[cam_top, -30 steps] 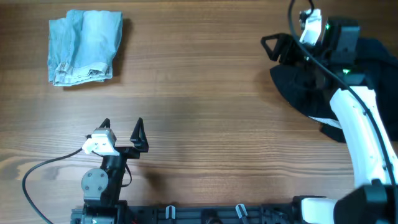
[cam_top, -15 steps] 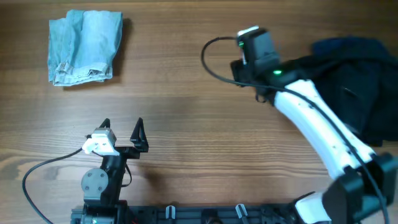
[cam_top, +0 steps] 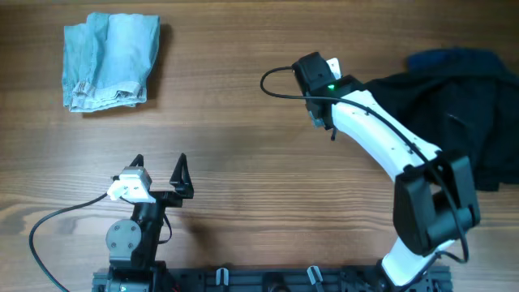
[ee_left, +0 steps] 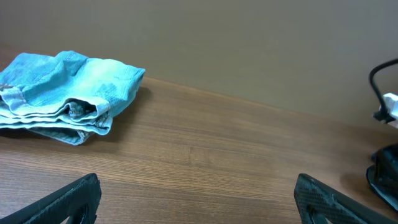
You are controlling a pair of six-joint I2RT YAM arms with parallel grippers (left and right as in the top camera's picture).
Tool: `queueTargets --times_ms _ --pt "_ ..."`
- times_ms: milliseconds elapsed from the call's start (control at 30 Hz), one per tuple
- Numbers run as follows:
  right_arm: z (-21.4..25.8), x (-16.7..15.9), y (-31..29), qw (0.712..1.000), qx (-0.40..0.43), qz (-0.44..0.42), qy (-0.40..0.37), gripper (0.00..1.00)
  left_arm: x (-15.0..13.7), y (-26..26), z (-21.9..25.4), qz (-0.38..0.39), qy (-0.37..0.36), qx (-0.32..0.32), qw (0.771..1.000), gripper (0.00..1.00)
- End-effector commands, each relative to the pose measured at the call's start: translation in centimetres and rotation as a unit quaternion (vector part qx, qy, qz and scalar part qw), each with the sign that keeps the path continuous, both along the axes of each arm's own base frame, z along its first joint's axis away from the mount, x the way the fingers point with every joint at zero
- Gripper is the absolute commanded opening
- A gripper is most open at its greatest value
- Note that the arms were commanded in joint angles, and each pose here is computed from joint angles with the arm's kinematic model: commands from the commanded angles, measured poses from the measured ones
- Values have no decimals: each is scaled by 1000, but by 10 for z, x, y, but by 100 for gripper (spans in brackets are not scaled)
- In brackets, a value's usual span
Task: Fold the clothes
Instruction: 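Lift the black trousers with the right gripper and drag them toward table center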
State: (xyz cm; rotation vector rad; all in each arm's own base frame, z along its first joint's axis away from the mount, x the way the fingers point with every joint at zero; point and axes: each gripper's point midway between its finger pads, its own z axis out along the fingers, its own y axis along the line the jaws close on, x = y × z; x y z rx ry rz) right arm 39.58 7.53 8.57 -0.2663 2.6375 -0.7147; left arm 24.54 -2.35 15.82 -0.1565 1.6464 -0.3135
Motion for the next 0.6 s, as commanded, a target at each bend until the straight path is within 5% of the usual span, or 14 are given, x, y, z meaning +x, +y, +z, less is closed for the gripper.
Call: queueTargets --times_ms 0,567 --pt "-3 1 -20 997 -61 -34 -19 84 0 -1 -3 -1 3 10 1000 100" --pt "-14 -4 -57 986 -158 -49 16 82 0 -1 -3 -1 3 10 1000 100"
